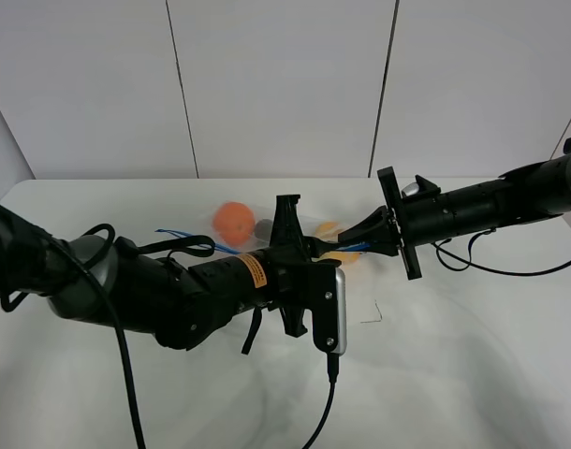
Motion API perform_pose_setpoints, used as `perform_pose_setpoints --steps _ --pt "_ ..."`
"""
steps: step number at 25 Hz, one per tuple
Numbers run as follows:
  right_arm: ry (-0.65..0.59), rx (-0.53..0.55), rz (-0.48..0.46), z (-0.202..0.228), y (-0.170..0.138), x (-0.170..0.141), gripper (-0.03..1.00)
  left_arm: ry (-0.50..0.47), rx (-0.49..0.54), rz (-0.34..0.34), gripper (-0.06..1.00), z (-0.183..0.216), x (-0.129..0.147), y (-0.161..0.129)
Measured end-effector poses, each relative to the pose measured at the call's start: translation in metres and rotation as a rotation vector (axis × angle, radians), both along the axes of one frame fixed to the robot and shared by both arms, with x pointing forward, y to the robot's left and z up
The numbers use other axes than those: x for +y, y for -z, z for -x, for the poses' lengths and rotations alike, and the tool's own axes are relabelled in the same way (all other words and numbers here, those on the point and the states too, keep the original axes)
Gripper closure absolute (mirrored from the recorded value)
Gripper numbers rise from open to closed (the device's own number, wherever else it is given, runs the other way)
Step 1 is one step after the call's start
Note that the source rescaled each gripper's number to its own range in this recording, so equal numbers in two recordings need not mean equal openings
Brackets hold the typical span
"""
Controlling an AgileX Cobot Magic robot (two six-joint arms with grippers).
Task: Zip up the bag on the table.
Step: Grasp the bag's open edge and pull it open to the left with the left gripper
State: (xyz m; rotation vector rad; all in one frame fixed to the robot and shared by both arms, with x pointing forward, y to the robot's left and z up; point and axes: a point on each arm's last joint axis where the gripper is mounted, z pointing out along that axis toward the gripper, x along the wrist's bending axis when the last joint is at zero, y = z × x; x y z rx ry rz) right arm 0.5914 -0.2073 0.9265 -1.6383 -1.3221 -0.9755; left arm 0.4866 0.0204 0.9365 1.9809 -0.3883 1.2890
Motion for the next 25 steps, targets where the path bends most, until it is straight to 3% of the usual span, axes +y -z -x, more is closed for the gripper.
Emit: perform_pose_setpoints --steps 14,19,25 --pt "0.0 0.0 0.0 0.0 0.0 0.0 0.97 0.0 0.0 0.0 0.72 0.0 0.0 0.0" --pt "0.0 0.0 0.0 0.0 0.0 0.0 0.97 -0.025 0.013 0.011 0.93 -0.0013 0.0013 0.0001" --pt "0.0 0.0 0.0 0.0 0.0 0.0 0.97 -0.034 0.017 0.015 0.94 -0.0018 0.0018 0.0001"
